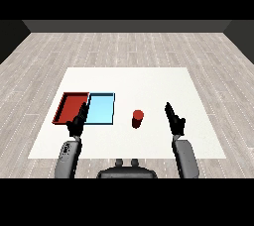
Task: Pick the red can and put it in the red box
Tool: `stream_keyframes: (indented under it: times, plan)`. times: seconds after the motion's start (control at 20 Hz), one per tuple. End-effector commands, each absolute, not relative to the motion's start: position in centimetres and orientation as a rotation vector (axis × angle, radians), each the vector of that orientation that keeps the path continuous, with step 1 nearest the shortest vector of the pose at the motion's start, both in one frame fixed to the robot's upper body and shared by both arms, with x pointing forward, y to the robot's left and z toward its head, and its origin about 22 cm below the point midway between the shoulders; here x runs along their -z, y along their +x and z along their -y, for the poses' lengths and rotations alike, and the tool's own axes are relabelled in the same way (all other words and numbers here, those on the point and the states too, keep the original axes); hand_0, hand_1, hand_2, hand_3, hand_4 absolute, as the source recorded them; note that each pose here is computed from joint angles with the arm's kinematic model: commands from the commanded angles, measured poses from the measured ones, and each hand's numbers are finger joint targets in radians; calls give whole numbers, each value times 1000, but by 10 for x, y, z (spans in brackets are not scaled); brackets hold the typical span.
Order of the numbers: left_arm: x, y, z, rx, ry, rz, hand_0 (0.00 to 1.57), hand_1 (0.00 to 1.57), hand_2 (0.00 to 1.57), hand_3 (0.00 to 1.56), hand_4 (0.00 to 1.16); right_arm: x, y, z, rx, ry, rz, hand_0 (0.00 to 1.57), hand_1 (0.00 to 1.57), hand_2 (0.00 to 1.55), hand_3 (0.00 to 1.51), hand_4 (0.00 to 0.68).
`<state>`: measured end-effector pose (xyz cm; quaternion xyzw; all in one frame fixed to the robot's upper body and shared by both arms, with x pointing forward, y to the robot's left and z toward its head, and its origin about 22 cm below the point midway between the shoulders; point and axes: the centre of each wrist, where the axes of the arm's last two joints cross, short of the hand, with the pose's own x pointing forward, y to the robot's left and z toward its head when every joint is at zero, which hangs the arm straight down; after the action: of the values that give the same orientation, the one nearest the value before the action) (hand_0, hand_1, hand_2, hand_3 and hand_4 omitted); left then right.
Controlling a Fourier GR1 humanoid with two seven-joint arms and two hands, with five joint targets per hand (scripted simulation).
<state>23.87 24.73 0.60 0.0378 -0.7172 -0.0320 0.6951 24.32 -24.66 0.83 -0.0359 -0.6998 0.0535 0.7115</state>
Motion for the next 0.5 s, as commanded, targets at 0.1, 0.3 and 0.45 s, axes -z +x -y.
stream_keyframes:
  times: [0.1,0.3,0.45]
  plan:
    - [-4,239,-252,63,105,1585,0,0,0,0,0,-5,227,235,-77,-107,1554,0,0,0,0,0]
    - [-38,252,-248,-18,68,1907,0,0,0,0,0,-22,227,206,-34,79,1792,0,0,0,0,0]
    - [-14,239,-238,-24,58,1935,0,0,0,0,0,-14,210,216,-15,101,1839,0,0,0,0,0]
